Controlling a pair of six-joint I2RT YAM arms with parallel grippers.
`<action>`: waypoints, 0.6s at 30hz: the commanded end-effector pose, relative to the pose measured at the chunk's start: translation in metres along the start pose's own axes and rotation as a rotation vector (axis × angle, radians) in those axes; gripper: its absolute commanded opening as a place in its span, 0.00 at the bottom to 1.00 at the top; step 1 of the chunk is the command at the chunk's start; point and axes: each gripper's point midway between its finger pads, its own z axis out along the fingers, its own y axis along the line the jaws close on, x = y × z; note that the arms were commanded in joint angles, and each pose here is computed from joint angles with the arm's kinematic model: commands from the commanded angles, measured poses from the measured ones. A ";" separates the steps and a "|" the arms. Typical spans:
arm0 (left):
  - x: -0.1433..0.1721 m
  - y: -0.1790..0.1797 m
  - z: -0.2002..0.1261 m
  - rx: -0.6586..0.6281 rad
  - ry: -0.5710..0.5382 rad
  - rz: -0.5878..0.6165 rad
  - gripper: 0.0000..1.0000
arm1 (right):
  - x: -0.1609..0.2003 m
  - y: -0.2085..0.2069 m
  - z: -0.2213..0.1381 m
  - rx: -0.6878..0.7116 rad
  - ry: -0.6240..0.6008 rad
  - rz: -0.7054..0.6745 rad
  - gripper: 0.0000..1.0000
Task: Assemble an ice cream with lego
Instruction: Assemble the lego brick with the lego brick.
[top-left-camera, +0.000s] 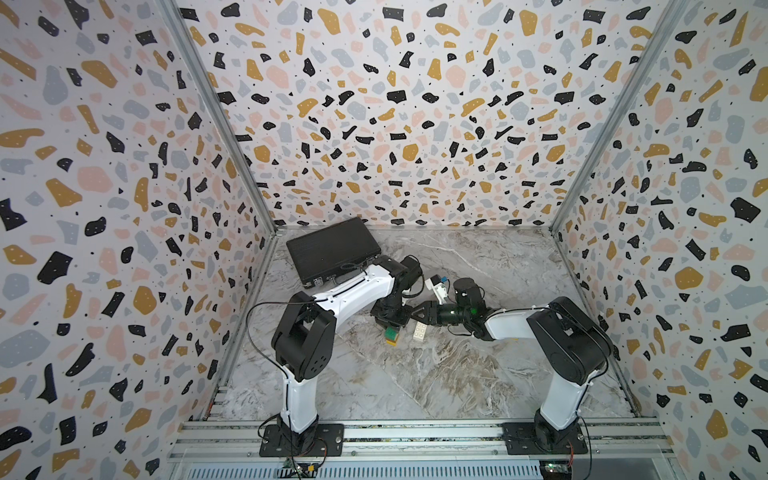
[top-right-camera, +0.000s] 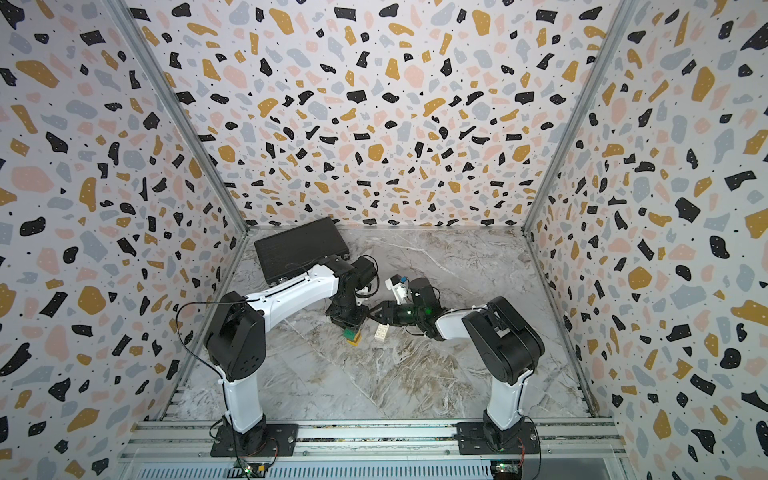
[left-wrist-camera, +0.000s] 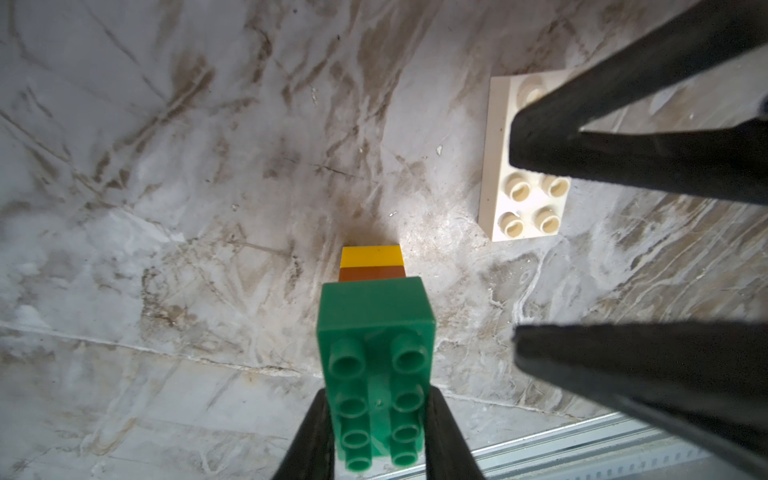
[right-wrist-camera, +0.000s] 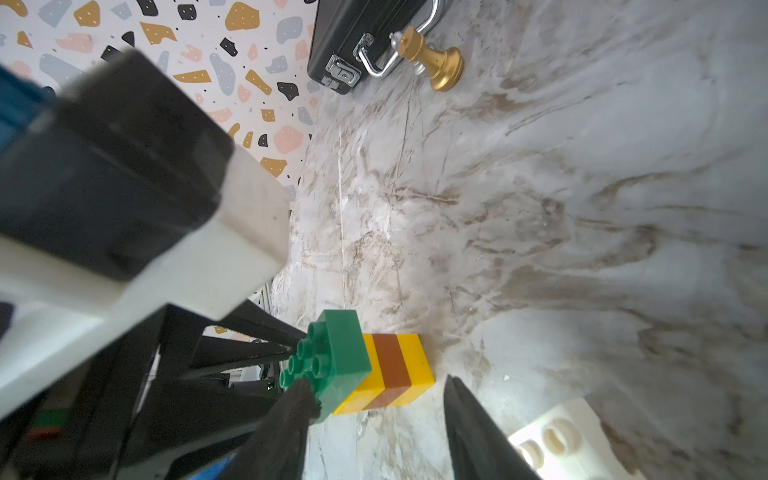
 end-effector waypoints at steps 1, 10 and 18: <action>-0.001 0.000 -0.021 0.014 -0.032 -0.018 0.04 | -0.011 0.014 -0.001 -0.012 -0.016 -0.049 0.55; 0.011 -0.001 -0.006 0.025 0.029 -0.034 0.04 | -0.008 0.016 0.001 -0.012 -0.002 -0.055 0.55; 0.014 -0.001 0.005 0.024 0.065 -0.049 0.04 | -0.006 0.016 0.004 -0.008 0.011 -0.064 0.55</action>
